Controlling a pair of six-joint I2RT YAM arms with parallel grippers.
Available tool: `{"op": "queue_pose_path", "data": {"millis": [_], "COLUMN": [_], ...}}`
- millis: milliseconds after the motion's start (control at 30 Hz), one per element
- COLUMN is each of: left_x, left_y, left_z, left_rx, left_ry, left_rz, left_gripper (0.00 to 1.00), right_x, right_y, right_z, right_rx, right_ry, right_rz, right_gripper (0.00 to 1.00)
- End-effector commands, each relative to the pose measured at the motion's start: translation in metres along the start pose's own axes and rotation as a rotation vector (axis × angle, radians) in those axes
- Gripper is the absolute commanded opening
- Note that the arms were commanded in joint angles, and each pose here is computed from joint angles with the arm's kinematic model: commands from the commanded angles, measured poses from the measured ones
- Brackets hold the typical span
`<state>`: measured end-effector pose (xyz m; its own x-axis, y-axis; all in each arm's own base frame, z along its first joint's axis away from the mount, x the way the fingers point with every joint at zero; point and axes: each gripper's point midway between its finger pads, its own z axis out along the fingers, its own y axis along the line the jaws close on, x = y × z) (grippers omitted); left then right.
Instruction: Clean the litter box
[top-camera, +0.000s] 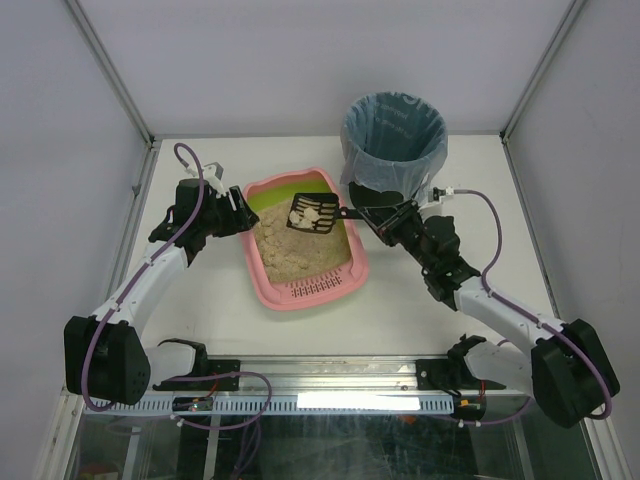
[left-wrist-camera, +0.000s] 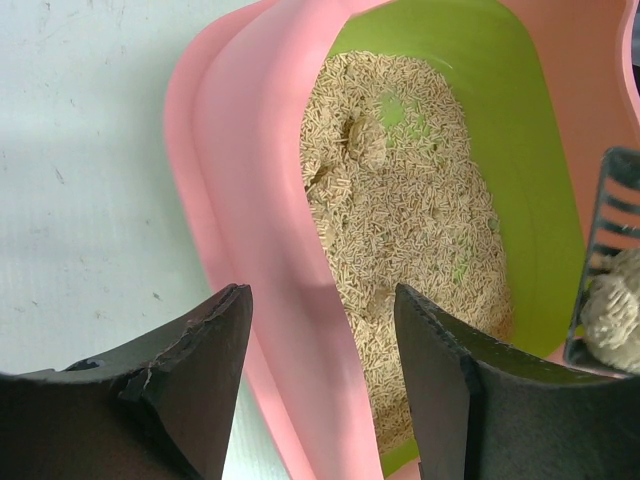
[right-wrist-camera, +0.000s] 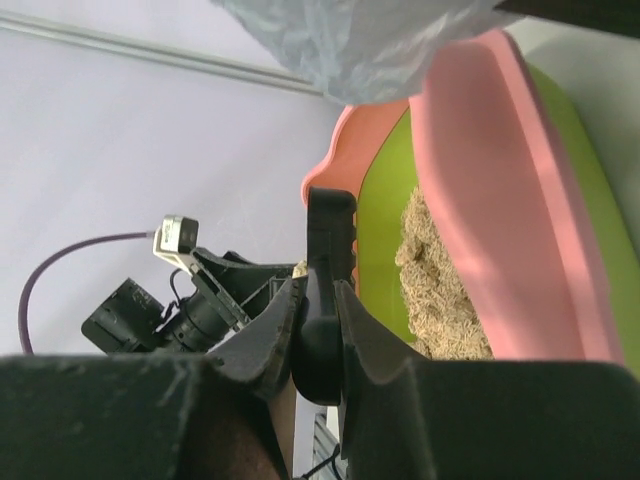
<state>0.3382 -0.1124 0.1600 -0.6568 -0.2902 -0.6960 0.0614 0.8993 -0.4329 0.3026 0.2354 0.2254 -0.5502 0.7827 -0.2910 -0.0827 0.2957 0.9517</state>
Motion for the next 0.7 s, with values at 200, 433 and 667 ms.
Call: {"op": "queue_pose_path", "data": {"millis": [200, 433, 667], "left_x": [-0.025, -0.026, -0.026], "left_y": [-0.011, -0.01, -0.008], "left_z": [-0.007, -0.004, -0.007], "left_rx": [0.032, 0.029, 0.02], "left_ry": [-0.076, -0.069, -0.083], "left_rz": [0.001, -0.002, 0.002], "left_gripper": [0.6, 0.6, 0.61], "right_x": [-0.021, -0.029, -0.084], "right_y": [0.056, 0.104, 0.174], "right_z": [-0.003, -0.001, -0.014], "right_rx": [-0.145, -0.174, -0.234], "right_ry": [-0.031, -0.011, -0.137], "right_rz": [-0.008, -0.037, -0.048], "right_gripper": [0.0, 0.0, 0.0]}}
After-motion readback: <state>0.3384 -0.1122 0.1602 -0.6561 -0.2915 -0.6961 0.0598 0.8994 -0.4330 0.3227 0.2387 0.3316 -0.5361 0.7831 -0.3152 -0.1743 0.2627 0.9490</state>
